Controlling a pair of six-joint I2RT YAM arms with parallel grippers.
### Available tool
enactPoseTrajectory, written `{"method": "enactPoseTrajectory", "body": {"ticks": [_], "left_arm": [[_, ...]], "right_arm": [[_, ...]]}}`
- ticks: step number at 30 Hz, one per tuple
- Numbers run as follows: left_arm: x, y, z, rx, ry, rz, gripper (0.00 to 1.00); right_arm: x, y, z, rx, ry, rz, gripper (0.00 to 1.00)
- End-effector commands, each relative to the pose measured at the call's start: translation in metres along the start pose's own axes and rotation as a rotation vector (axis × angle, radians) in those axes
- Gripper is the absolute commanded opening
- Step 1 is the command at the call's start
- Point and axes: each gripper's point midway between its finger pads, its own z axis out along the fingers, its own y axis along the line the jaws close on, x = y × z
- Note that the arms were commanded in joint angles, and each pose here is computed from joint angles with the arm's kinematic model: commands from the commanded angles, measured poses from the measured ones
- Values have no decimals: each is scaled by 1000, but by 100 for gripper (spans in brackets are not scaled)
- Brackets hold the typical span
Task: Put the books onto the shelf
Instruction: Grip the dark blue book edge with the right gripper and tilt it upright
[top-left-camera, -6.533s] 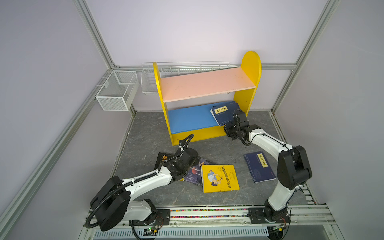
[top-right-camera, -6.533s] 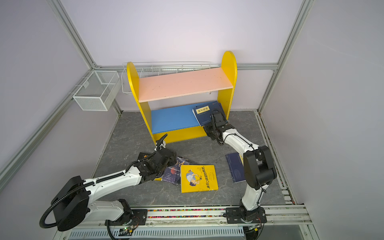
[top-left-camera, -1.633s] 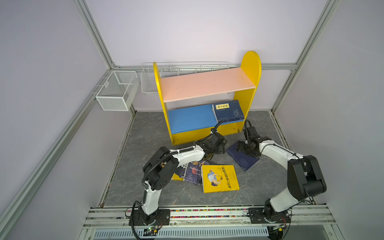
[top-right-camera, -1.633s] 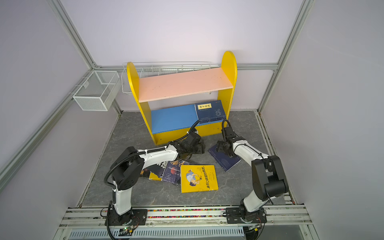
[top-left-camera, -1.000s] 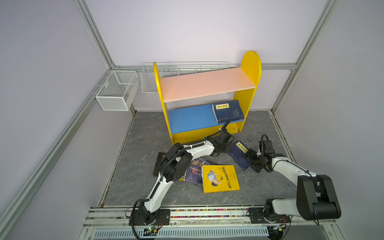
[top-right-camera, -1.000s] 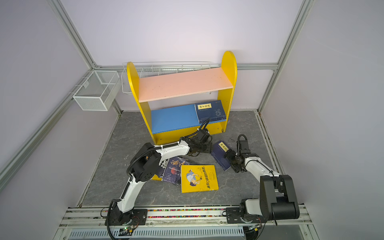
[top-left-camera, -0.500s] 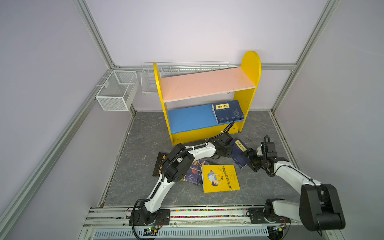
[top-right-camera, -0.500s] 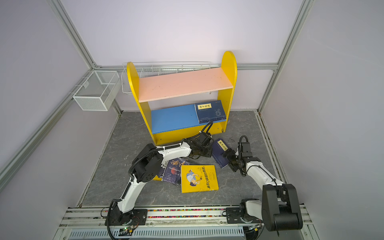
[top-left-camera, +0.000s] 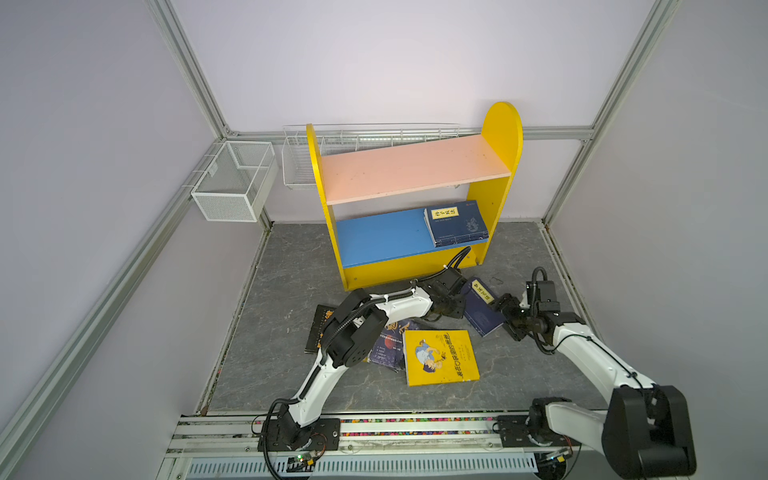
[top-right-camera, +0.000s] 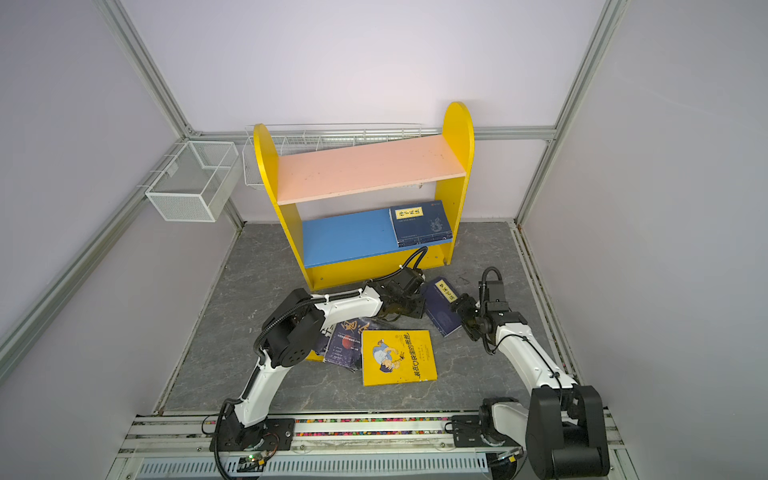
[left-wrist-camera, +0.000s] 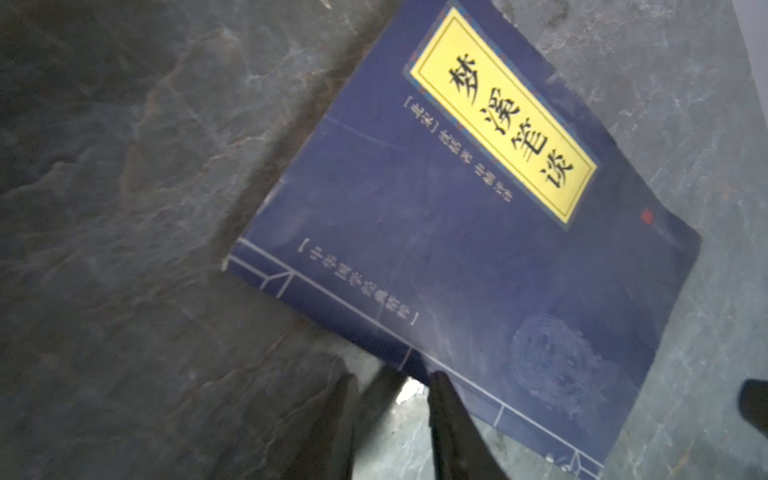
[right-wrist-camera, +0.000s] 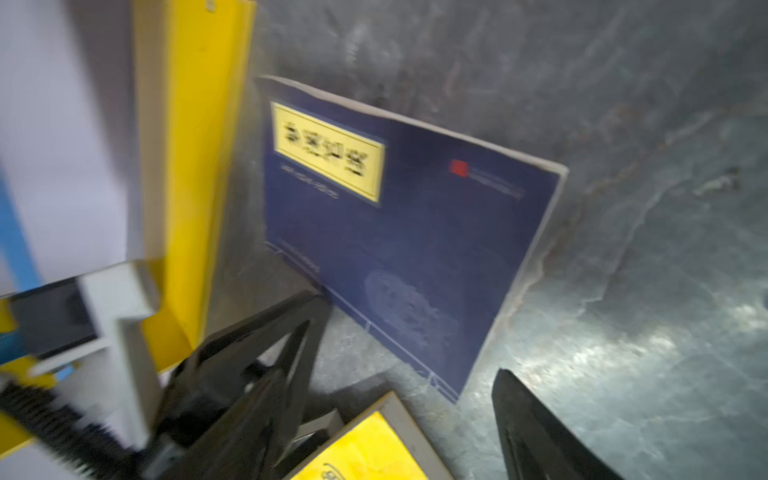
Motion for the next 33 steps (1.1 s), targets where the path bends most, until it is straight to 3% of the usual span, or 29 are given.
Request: {"method": "enactPoseTrajectory", "body": {"ticks": [1, 6, 12, 21, 33], "left_arm": [[-31, 21, -20, -75, -102, -40, 37], [-67, 42, -25, -132, -192, -60, 52], [-89, 53, -8, -170, -210, -25, 56], [-68, 23, 24, -71, -98, 62, 41], [-23, 10, 35, 5, -10, 71, 39]], "right_arm": [[20, -45, 17, 144, 76, 116, 81], [18, -47, 24, 171, 97, 86, 81], [16, -49, 22, 181, 91, 86, 82], [11, -50, 30, 165, 124, 128, 82], [5, -37, 35, 114, 142, 107, 82]]}}
